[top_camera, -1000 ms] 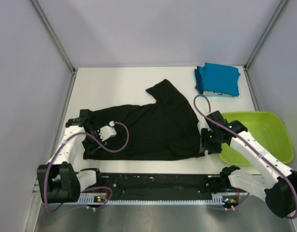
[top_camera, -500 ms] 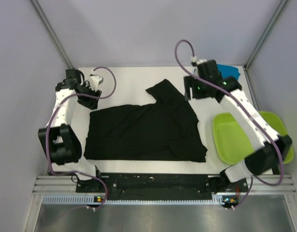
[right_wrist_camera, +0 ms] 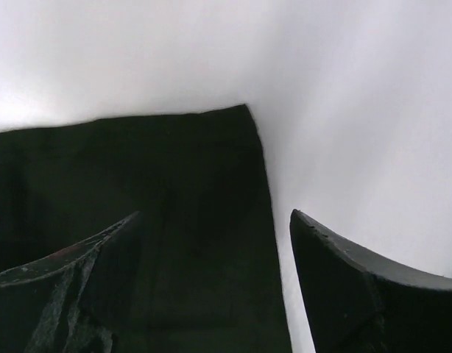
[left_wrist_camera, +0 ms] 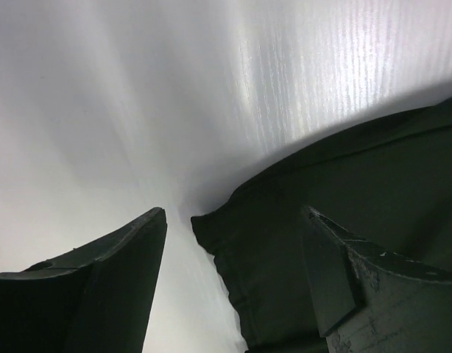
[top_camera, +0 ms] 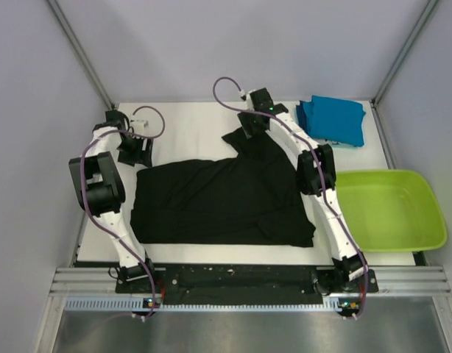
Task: Fold and stack the t-shirts
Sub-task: Grap the side of the flattened tshirt furthest away from the robot with both arms
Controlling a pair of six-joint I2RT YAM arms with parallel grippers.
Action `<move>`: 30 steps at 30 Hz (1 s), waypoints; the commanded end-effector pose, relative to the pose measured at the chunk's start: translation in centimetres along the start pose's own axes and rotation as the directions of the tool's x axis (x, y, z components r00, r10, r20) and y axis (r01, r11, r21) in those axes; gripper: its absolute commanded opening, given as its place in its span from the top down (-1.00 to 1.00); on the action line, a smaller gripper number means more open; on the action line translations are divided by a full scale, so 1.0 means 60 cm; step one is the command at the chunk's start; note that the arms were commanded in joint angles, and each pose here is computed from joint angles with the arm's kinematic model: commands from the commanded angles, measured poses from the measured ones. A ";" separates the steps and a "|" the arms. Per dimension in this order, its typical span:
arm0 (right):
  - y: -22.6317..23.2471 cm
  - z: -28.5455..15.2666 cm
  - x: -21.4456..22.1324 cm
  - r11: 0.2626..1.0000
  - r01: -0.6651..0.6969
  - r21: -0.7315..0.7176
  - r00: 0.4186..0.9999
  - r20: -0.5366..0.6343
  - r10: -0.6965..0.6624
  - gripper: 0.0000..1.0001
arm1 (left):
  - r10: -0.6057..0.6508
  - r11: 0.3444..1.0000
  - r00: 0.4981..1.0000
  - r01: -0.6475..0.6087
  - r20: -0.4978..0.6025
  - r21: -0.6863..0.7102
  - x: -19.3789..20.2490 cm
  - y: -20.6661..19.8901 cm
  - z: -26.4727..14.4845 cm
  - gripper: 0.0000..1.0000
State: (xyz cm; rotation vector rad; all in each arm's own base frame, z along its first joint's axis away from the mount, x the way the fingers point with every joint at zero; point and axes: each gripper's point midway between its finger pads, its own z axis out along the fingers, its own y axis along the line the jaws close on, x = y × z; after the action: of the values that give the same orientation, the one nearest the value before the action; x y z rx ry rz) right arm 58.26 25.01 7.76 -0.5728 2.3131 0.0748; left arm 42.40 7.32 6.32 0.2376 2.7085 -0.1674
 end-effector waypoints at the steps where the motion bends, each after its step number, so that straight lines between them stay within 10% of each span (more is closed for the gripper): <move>1: 0.000 0.046 -0.003 0.999 0.032 -0.026 0.999 0.039 -0.031 -0.57 | -0.040 0.999 0.999 0.040 0.015 -0.002 -0.018 0.007 0.015 -0.53; 10: 0.026 0.061 0.056 0.996 0.040 -0.080 0.997 -0.066 -0.045 -0.25 | 0.032 0.999 0.994 -0.031 -0.101 0.005 -0.006 -0.010 0.040 -0.33; 20: 0.070 0.020 0.067 0.974 0.002 -0.225 0.994 -0.102 -0.026 1.00 | 0.048 0.993 0.980 -0.026 -0.192 0.116 0.036 -0.043 0.035 -0.28; 30: 0.065 -0.173 -0.011 0.963 -0.019 -0.268 1.000 0.006 0.021 1.00 | 0.054 0.991 0.975 -0.025 -0.216 0.134 0.049 -0.055 0.016 -0.36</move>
State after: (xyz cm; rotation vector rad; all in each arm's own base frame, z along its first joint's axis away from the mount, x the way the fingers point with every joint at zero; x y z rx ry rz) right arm 52.02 26.26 4.56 -0.7165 2.4696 0.3174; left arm 40.29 4.60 3.08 0.3393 2.9289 -0.3045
